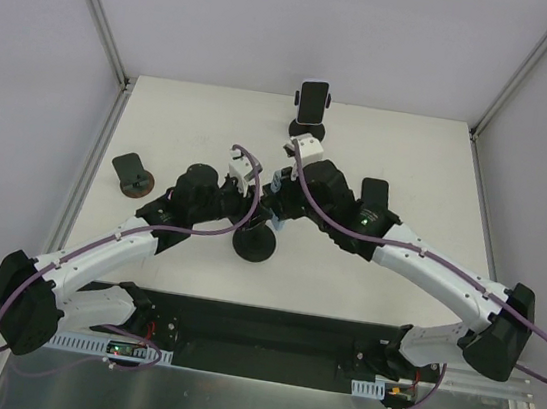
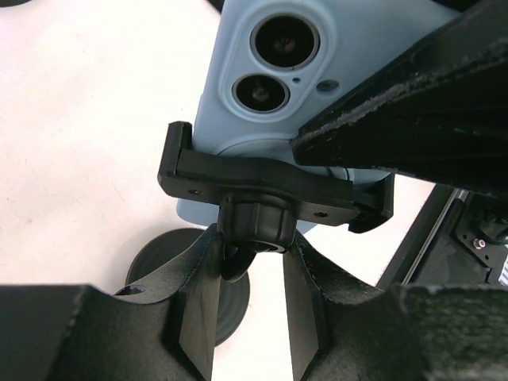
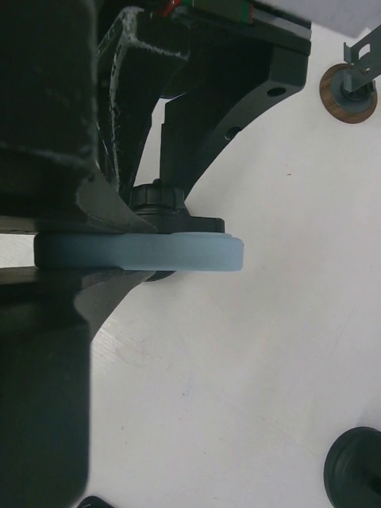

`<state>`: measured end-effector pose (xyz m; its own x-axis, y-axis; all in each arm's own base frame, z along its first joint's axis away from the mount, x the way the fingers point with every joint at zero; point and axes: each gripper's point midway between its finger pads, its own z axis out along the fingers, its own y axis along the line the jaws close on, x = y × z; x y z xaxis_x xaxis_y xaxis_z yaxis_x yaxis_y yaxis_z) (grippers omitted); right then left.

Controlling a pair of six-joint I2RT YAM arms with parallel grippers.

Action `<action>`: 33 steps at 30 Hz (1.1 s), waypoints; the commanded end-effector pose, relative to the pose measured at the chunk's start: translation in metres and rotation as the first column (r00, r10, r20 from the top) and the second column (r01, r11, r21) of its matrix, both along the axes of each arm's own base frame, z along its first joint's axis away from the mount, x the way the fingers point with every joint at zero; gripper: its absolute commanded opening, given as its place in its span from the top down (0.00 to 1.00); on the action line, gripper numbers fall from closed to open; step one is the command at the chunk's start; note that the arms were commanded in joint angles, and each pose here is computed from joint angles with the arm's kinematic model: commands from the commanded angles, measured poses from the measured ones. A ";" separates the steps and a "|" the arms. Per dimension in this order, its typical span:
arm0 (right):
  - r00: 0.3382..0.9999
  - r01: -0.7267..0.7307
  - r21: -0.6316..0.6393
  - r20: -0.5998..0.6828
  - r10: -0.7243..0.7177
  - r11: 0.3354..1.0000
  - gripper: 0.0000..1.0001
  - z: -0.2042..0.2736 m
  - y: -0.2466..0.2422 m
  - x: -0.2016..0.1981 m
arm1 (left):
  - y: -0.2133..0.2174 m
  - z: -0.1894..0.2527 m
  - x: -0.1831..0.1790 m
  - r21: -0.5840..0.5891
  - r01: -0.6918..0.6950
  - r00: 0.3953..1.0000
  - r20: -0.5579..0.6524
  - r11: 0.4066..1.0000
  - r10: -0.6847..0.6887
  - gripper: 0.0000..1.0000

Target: Remove the phone from the phone stand

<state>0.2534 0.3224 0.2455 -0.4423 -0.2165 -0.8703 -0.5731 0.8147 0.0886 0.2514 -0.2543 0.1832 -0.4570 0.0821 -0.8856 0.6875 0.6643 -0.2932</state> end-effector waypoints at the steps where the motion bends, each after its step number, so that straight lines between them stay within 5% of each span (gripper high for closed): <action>1: 0.998 0.056 0.014 0.019 -0.056 0.998 0.99 0.031 -0.049 -0.012 | 0.064 0.004 0.058 0.055 -0.370 0.929 0.049 0.927 0.368 1.00; 7: 0.997 0.014 0.076 0.069 -0.020 0.997 0.99 0.047 -0.048 -0.015 | 0.062 0.000 0.058 0.066 -0.358 0.934 0.038 0.932 0.356 1.00; 13: 0.998 -0.041 0.057 0.058 0.038 0.998 0.99 0.038 -0.035 -0.016 | 0.031 0.022 0.040 -0.033 -0.129 0.981 0.140 0.991 0.133 1.00; 18: 0.996 -0.077 0.041 0.052 0.075 0.996 0.99 0.033 -0.020 -0.015 | 0.009 0.036 0.016 -0.072 0.070 0.971 0.234 0.995 -0.052 0.56; 21: 0.994 -0.098 0.026 0.050 0.097 0.995 0.99 0.030 -0.010 -0.015 | 0.005 0.035 0.012 -0.061 0.097 0.967 0.244 0.993 -0.079 0.43; 33: 0.987 -0.142 -0.038 0.074 0.145 0.989 0.99 0.023 0.013 -0.020 | -0.016 0.035 -0.009 -0.059 0.242 0.944 0.245 0.968 -0.221 0.20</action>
<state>0.2365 0.3162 0.2423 -0.3870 -0.3422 -0.8562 -0.6568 0.7541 -0.0045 0.2483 -0.2537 0.1924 -0.3058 0.1086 -0.9459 0.8153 0.5430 -0.2012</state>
